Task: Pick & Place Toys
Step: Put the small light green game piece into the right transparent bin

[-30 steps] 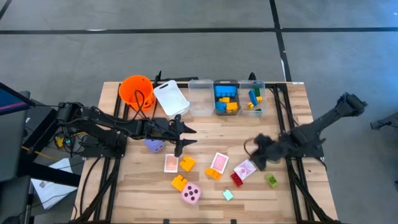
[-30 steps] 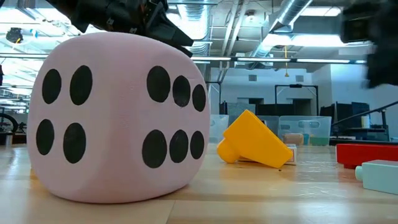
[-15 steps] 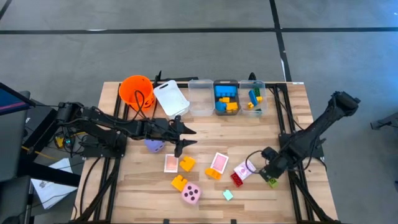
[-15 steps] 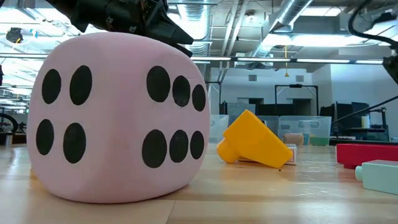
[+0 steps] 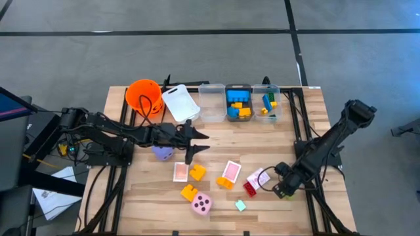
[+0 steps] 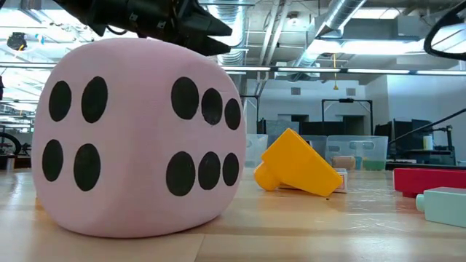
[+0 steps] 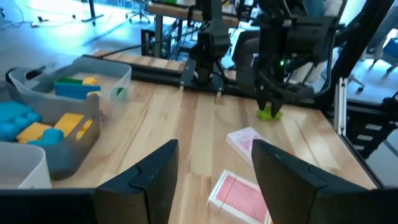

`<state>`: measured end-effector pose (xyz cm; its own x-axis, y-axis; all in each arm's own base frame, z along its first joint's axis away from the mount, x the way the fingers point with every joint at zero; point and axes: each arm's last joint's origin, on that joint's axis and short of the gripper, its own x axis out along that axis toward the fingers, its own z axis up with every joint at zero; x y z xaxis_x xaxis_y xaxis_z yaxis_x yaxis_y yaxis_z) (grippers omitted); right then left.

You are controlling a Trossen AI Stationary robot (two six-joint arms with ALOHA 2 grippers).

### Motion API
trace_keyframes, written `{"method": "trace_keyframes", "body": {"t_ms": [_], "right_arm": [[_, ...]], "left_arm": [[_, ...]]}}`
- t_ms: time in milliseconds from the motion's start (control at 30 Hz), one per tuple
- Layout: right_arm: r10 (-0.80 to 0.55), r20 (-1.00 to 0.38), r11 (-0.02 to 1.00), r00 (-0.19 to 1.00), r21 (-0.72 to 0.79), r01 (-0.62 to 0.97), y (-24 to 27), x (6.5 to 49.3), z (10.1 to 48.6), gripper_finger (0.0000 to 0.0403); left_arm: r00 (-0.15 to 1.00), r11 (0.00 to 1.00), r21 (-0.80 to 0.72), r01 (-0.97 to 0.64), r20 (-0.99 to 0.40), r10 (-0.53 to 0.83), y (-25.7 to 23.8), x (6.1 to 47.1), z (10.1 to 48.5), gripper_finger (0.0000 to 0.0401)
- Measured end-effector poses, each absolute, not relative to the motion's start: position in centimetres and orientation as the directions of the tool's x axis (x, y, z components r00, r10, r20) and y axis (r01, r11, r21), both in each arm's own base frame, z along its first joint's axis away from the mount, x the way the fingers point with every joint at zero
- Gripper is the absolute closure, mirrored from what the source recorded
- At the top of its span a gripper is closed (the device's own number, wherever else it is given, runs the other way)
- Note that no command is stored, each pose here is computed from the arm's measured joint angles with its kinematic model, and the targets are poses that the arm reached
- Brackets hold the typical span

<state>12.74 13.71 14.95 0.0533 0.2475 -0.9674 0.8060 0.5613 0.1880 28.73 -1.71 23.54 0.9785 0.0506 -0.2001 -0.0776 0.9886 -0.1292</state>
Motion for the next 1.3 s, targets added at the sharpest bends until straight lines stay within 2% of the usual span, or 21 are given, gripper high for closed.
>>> {"method": "trace_keyframes", "body": {"t_ms": [233,400,767,933,1167,1300], "right_arm": [[0.241,-0.968,0.545,0.070,0.195,0.815,13.9,12.9,15.3,0.0139],[0.207,-0.972,0.592,0.115,0.218,0.776,13.8,13.1,15.3,0.0105],[0.091,-0.975,0.620,0.204,0.215,0.754,13.4,13.2,15.2,0.0097],[0.087,-0.984,0.591,0.158,0.179,0.786,13.2,12.9,15.1,0.0097],[0.209,-0.978,0.509,0.006,0.114,0.853,13.6,12.3,15.1,0.0097],[0.252,-0.967,0.471,-0.027,0.098,0.877,13.8,12.3,15.2,0.0097]], "left_arm": [[0.991,0.987,-0.139,-0.080,-0.115,0.064,-1.3,28.9,24.4,0.0203],[0.992,0.984,-0.142,-0.103,-0.092,0.090,-0.5,28.9,24.6,0.0203],[0.989,0.978,-0.151,-0.147,-0.022,0.146,1.2,29.0,25.3,0.0203],[0.988,0.977,-0.152,-0.153,-0.016,0.152,1.4,28.9,25.3,0.0203],[0.988,0.977,-0.153,-0.150,-0.004,0.152,1.4,29.0,25.4,0.0203],[0.988,0.977,-0.153,-0.150,-0.004,0.152,1.4,29.0,25.4,0.0203]]}}
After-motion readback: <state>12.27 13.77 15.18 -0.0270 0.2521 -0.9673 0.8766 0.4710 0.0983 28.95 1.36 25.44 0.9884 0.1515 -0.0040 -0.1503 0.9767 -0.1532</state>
